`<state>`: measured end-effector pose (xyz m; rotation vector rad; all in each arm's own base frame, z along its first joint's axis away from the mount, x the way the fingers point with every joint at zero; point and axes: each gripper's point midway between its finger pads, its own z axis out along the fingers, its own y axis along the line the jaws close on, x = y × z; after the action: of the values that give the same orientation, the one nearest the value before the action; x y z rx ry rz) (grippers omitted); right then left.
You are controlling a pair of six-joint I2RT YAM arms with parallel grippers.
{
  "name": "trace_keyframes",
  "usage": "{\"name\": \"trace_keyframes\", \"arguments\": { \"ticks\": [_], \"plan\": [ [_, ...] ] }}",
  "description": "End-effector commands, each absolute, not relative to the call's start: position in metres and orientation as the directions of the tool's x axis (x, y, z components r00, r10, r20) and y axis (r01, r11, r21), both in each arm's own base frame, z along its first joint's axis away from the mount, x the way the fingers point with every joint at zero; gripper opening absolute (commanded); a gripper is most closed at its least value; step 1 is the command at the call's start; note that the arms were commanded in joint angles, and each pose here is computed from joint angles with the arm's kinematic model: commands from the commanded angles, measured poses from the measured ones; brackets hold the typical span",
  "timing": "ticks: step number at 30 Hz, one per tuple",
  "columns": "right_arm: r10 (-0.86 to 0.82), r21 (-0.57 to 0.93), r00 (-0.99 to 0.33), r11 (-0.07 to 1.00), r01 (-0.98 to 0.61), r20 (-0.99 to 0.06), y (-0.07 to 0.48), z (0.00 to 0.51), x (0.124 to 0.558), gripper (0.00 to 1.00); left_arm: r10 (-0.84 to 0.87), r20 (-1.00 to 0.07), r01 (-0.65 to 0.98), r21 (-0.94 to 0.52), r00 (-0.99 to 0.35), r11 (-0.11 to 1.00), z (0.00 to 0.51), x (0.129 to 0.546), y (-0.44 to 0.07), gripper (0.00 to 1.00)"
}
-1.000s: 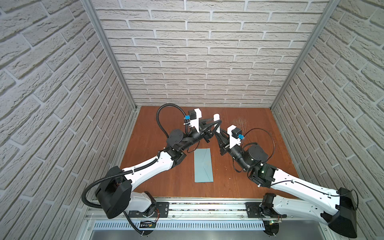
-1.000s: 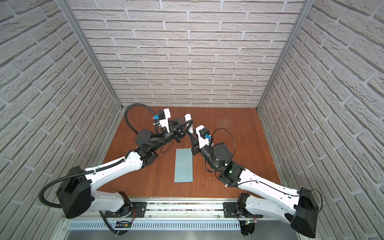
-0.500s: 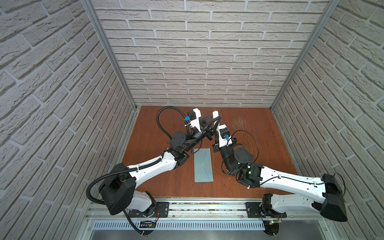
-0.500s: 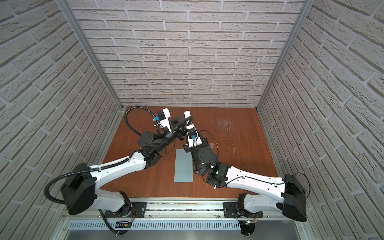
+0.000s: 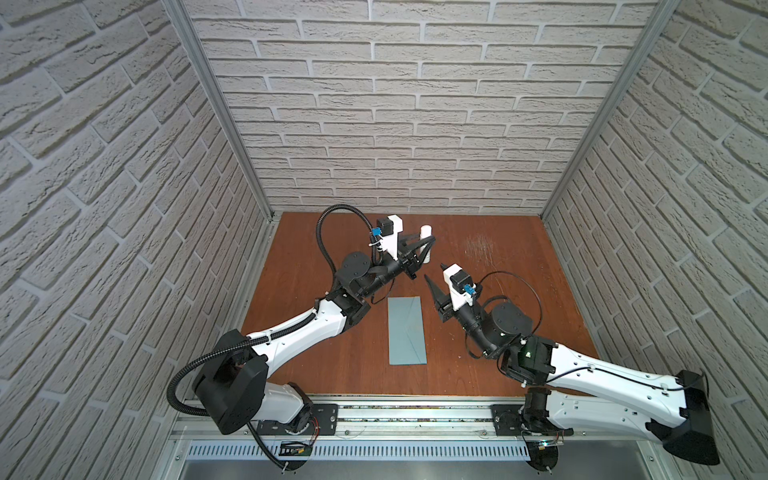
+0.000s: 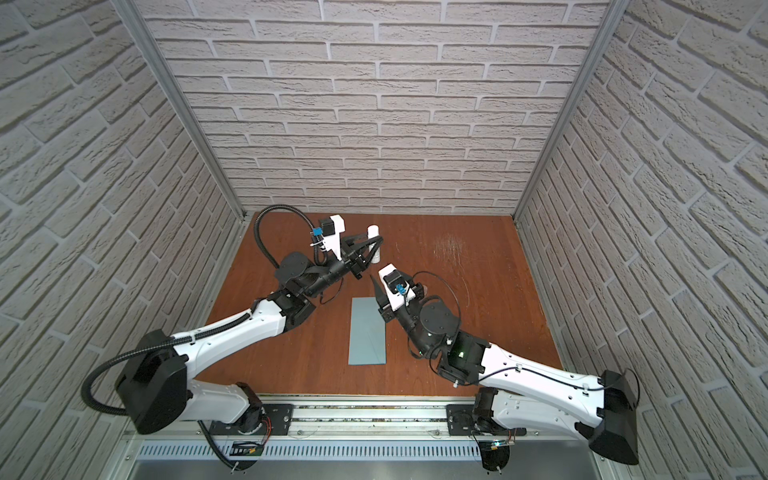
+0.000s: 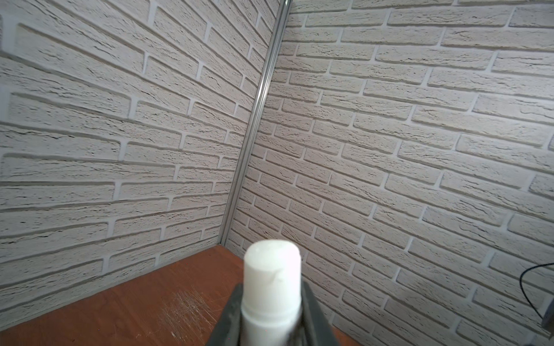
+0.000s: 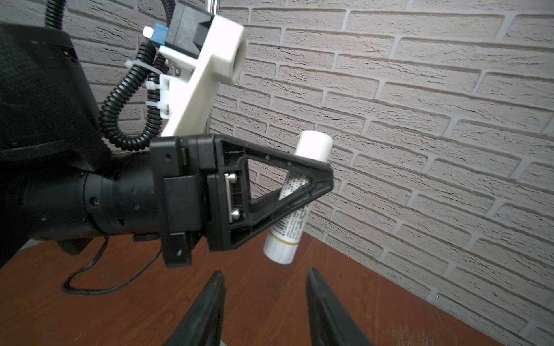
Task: Place the letter into the envelope and seal it
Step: 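Open the right gripper and pull it back from the glue stick, then close the right gripper on the glue stick body again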
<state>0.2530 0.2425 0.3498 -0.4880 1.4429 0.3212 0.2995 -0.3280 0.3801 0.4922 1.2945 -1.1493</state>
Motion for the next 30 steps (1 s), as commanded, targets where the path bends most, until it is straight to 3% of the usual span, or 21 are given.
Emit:
{"name": "trace_keyframes", "arguments": {
  "ticks": [1,13,22,30],
  "plan": [
    [-0.011,-0.046,0.058,0.747,-0.663,-0.998,0.255,0.347,0.242,0.45,-0.419,-0.898,0.929,-0.263,-0.137,0.26,0.413,0.278,-0.322,0.0],
    [0.23,0.213,-0.108,0.505,-0.836,-0.967,0.258,0.361,0.26,0.47,-0.494,-0.824,0.959,-0.268,-0.277,-0.091,0.432,0.251,-0.313,0.0],
    [0.27,0.26,-0.163,0.376,-0.89,-0.949,0.272,0.365,0.261,0.53,-0.477,-0.835,0.961,-0.259,-0.275,-0.1,0.428,0.248,-0.316,0.0],
    [0.271,0.259,-0.168,0.346,-0.902,-0.948,0.275,0.364,0.26,0.38,-0.473,-0.836,0.96,-0.262,-0.279,-0.103,0.427,0.25,-0.318,0.0]
  ]
}}
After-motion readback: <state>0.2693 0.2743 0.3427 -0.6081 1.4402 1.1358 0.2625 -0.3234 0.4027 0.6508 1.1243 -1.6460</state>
